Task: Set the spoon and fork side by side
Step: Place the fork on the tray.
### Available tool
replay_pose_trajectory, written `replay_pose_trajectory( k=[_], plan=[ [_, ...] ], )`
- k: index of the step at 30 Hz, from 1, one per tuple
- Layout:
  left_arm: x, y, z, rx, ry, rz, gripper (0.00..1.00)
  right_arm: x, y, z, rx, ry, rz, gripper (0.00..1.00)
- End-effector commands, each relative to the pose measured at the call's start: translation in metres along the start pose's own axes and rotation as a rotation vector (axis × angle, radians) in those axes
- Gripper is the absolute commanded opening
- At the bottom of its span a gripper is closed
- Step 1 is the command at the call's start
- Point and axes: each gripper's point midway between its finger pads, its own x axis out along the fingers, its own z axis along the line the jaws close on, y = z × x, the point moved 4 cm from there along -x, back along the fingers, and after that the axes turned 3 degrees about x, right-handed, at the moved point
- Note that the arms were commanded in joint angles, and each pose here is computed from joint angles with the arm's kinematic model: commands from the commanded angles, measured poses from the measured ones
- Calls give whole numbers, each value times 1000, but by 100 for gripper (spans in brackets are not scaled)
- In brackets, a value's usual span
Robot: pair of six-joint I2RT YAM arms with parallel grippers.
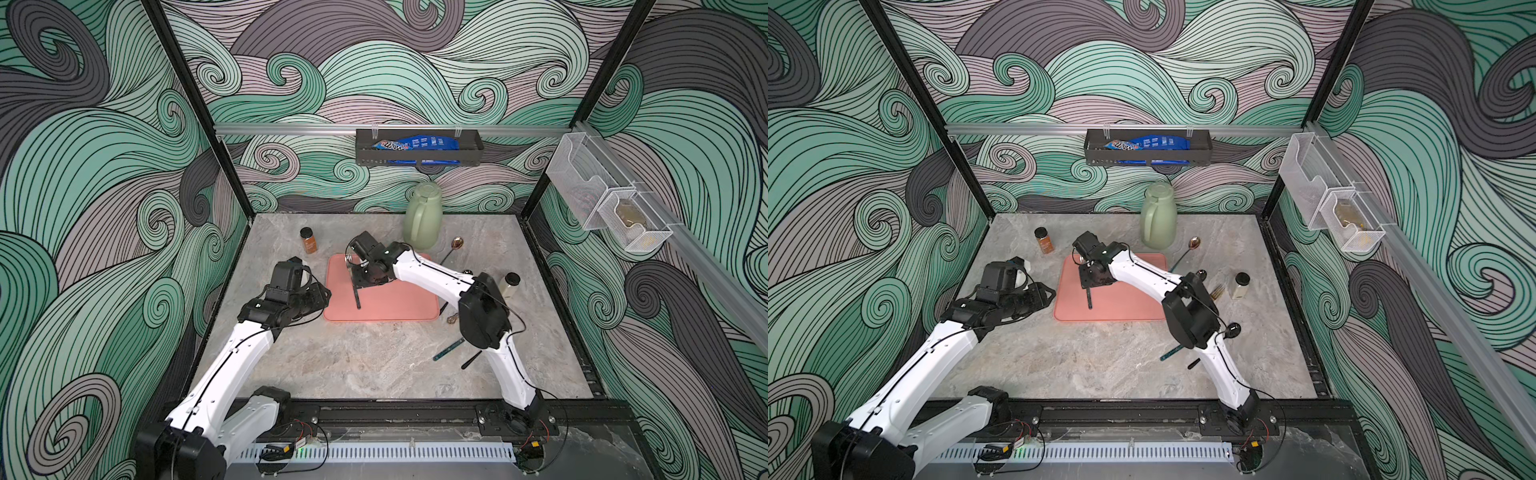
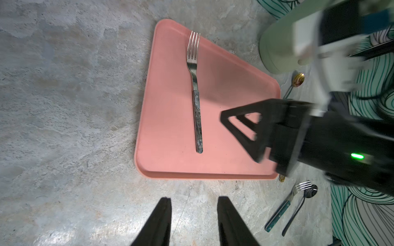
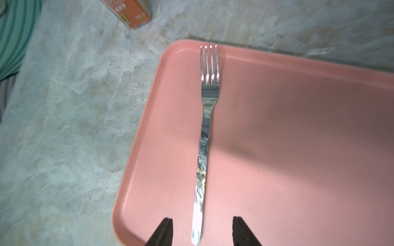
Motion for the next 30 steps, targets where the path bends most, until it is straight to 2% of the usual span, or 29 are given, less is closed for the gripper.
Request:
replay_pose_trajectory(
  k=[1, 6, 10, 18, 23, 26, 30],
  plan=[
    [17, -9, -9, 64, -54, -17, 40, -72, -21, -21, 27, -46, -128, 51],
    [57, -5, -23, 145, -148, 83, 38, -121, 2, -73, 104, -73, -188, 51],
    [93, -2, -23, 183, -212, 165, 37, -144, 32, -118, 174, -53, -219, 50],
    [138, -5, -31, 225, -235, 245, 39, -158, 108, -202, 312, -4, -235, 53],
    [153, -4, -35, 245, -250, 261, 42, -162, 135, -225, 364, 25, -269, 60],
    [162, -2, -36, 257, -262, 274, 42, -169, 134, -219, 363, -17, -293, 63],
    [172, 1, -36, 279, -294, 295, 41, -168, 138, -229, 413, 31, -303, 63]
  ],
)
